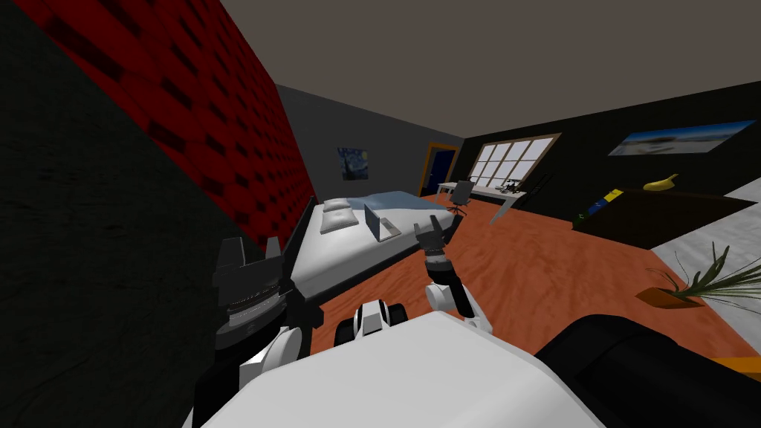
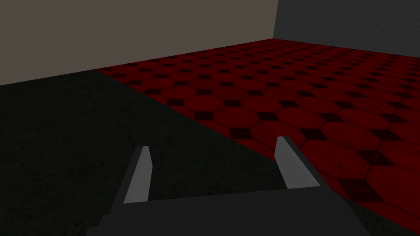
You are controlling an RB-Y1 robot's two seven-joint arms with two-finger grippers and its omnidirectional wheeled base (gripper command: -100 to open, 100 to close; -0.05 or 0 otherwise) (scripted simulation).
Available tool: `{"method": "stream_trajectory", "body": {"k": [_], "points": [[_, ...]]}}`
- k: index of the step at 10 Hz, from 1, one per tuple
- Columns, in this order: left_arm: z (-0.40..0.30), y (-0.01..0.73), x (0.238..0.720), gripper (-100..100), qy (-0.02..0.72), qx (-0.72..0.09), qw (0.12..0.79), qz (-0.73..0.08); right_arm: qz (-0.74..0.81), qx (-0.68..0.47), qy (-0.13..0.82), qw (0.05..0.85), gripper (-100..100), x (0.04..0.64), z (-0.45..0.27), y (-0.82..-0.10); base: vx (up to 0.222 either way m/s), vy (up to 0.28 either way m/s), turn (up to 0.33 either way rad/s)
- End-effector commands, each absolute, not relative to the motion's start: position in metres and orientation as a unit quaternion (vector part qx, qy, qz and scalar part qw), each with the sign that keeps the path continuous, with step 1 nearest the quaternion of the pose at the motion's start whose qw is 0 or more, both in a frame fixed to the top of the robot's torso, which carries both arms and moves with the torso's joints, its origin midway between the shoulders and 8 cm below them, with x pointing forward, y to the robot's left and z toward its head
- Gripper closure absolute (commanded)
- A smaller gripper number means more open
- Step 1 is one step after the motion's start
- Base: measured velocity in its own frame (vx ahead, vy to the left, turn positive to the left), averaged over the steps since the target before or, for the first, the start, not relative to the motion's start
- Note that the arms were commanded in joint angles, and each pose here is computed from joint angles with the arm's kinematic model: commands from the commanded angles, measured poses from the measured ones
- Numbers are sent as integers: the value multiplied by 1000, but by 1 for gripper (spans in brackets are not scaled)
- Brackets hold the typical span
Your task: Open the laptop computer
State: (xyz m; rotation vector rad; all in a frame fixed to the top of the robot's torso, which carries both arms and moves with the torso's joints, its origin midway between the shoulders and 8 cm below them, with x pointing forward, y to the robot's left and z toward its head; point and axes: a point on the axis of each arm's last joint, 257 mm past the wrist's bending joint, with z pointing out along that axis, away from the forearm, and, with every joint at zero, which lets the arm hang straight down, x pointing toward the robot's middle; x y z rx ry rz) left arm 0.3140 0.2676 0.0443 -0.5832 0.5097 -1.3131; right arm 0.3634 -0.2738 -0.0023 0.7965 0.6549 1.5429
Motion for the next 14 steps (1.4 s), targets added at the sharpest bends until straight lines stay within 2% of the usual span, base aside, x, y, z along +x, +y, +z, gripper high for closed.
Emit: {"method": "stream_trajectory", "body": {"k": [1,14], "points": [[44,268,314,0,231,-264,723,-595,691,369,275,557,-100,372,-9,-278,14,2,55],[44,268,314,0,231,-264,723,-595,773,471,199,375,-100,403,-31,-293,11,0,36]]}}
